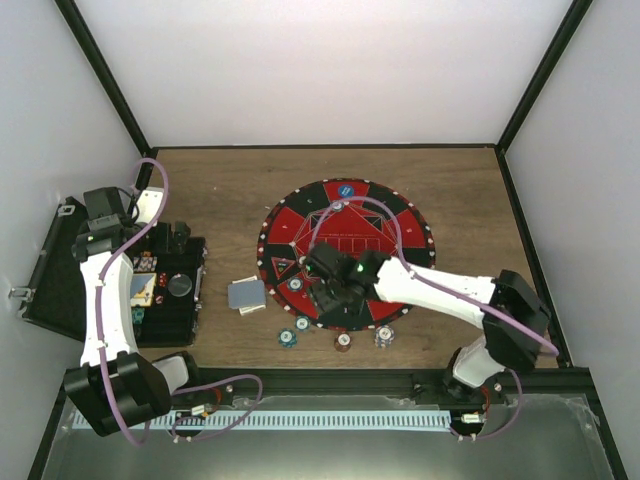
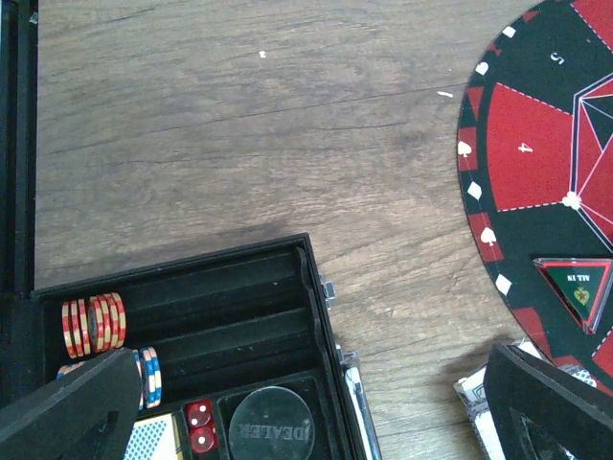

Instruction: Distribute texas hold em gaming equipment

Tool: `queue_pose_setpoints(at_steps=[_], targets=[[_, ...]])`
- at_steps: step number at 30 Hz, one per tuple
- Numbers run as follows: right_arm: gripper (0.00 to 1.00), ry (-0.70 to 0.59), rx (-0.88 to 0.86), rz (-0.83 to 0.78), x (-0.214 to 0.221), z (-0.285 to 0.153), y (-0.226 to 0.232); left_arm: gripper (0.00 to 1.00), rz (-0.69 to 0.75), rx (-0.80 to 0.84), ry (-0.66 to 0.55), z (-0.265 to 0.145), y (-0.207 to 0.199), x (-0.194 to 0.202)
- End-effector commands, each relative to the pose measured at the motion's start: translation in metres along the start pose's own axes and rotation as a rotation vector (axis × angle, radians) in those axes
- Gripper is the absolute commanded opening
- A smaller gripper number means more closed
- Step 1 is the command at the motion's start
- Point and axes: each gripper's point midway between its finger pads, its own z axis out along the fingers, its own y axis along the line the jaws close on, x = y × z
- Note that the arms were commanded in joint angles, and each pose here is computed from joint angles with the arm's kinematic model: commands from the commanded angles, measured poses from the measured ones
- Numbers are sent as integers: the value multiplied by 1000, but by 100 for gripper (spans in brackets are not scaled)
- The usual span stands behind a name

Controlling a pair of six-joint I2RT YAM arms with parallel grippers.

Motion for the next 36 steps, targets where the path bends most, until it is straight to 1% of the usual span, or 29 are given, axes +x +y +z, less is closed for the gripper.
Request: queue_pose_setpoints(at_steps=[1,5,10,19,31,36], targets=[[78,125,7,49,69,-1,4,100,6,2,-32,-7,-1,-7],[79,174,2,56,104,-3,11,100,7,-5,-30,-6,1,-7],[78,203,1,61,125,-1,15,100,5,-4,-29,-6,0,-7],[70,219,-19,43,134,5,26,100,8,-13,-29,-10,1,-7],[57,220,12,41,137,11,21,100,14,-22,-34,-12,1,-9],[56,236,59,29,143,15,13,100,14,-23,-33,-12,1,-9]])
